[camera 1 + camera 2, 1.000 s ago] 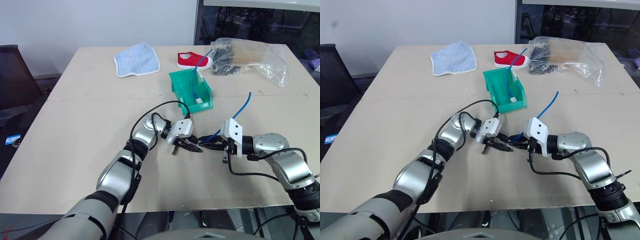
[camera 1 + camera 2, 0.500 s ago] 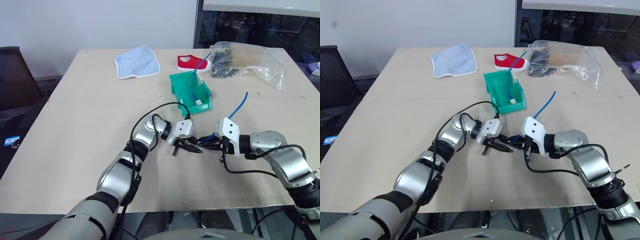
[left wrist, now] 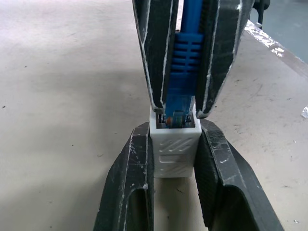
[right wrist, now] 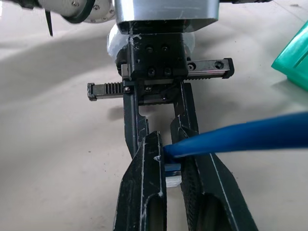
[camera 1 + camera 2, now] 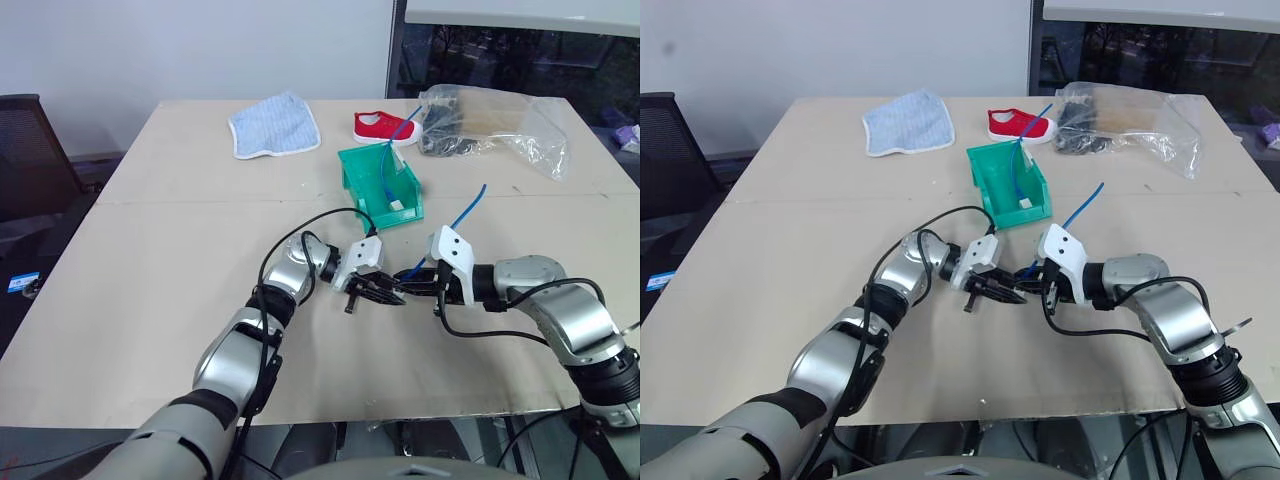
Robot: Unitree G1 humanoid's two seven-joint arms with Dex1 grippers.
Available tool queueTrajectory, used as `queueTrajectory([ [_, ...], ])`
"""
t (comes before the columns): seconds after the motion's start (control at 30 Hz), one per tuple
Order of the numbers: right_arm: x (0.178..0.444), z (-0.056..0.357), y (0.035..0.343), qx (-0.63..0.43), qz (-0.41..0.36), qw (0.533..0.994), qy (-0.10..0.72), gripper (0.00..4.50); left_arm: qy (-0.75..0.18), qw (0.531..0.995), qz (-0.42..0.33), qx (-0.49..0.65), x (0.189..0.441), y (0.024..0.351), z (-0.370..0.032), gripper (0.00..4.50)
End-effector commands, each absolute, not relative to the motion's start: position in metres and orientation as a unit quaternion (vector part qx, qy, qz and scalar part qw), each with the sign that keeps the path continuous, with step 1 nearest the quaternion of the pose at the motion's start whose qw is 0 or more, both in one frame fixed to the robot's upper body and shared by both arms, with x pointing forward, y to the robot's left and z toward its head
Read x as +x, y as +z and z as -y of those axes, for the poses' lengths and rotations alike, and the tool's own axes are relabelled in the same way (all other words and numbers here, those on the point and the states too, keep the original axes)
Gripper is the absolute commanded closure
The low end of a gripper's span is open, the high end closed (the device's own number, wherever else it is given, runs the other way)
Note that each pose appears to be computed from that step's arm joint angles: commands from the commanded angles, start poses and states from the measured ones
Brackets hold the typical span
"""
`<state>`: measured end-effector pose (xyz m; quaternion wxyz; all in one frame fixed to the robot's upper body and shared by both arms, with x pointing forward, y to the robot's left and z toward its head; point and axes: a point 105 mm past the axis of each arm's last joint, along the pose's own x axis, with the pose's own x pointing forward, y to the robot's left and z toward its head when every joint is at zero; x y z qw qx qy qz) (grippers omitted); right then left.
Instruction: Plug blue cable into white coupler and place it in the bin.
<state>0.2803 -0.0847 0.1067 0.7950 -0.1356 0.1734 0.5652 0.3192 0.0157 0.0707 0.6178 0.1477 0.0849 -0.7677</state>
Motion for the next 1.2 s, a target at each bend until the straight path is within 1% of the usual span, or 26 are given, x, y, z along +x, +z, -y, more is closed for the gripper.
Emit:
queueTrajectory([
  [0.03, 0.251, 0.076, 0.052, -0.067, -0.296, 0.746, 0.593, 4.5, -0.762, 0.636, -0.031, 0.119, 0.323, 0.095, 0.005, 3.95],
  [0.23, 0.248, 0.076, 0.05, -0.045, -0.31, 0.737, 0.598, 4.5, -0.768, 0.639, -0.011, 0.047, 0.322, 0.121, 0.012, 3.95],
  [0.3, 0.249, 0.076, 0.052, -0.041, -0.303, 0.739, 0.601, 4.5, -0.768, 0.64, -0.007, 0.031, 0.322, 0.128, 0.013, 3.95],
  [0.37, 0.253, 0.074, 0.062, -0.027, -0.281, 0.746, 0.604, 4.5, -0.768, 0.637, -0.012, 0.059, 0.322, 0.122, 0.01, 3.95],
  [0.5, 0.27, 0.073, 0.106, 0.029, -0.211, 0.765, 0.608, 4.5, -0.771, 0.629, -0.03, 0.093, 0.317, 0.106, 0.004, 3.95],
  [0.57, 0.277, 0.078, 0.123, 0.039, -0.189, 0.774, 0.603, 4.5, -0.771, 0.627, -0.037, 0.105, 0.316, 0.101, 0.001, 3.95],
  [0.63, 0.279, 0.082, 0.134, 0.042, -0.178, 0.776, 0.604, 4.5, -0.766, 0.632, -0.039, 0.107, 0.316, 0.099, 0.0, 2.89],
  [0.67, 0.28, 0.083, 0.138, 0.045, -0.173, 0.776, 0.605, 4.5, -0.765, 0.634, -0.04, 0.108, 0.316, 0.098, -0.001, 2.47],
  [0.73, 0.281, 0.084, 0.146, 0.049, -0.166, 0.776, 0.607, 4.5, -0.759, 0.638, -0.041, 0.121, 0.316, 0.095, -0.004, 1.49],
  [0.77, 0.281, 0.085, 0.15, 0.049, -0.164, 0.775, 0.608, 4.5, -0.75, 0.648, -0.036, 0.132, 0.317, 0.095, -0.005, 1.08],
  [0.8, 0.281, 0.085, 0.153, 0.048, -0.162, 0.775, 0.61, 4.5, -0.738, 0.66, -0.03, 0.135, 0.32, 0.096, -0.006, 0.49],
  [0.83, 0.281, 0.086, 0.157, 0.047, -0.158, 0.774, 0.611, 4.5, -0.727, 0.673, -0.021, 0.132, 0.322, 0.1, -0.008, 0.05],
  [0.93, 0.282, 0.088, 0.169, 0.049, -0.145, 0.776, 0.612, 4.5, -0.689, 0.716, -0.002, 0.116, 0.325, 0.113, -0.023, 0.05],
  [1.03, 0.287, 0.091, 0.18, 0.043, -0.13, 0.781, 0.61, 4.5, -0.645, 0.754, 0.002, 0.123, 0.323, 0.121, -0.045, 0.05],
  [1.13, 0.301, 0.096, 0.195, 0.024, -0.112, 0.791, 0.601, 4.5, -0.573, 0.81, 0.007, 0.123, 0.322, 0.142, -0.072, 0.05],
  [1.17, 0.304, 0.097, 0.198, 0.02, -0.108, 0.793, 0.6, 4.5, -0.556, 0.822, 0.007, 0.12, 0.32, 0.147, -0.077, 0.05],
  [1.2, 0.312, 0.097, 0.204, 0.011, -0.096, 0.798, 0.595, 4.5, -0.525, 0.844, 0.01, 0.107, 0.32, 0.157, -0.087, 0.05],
])
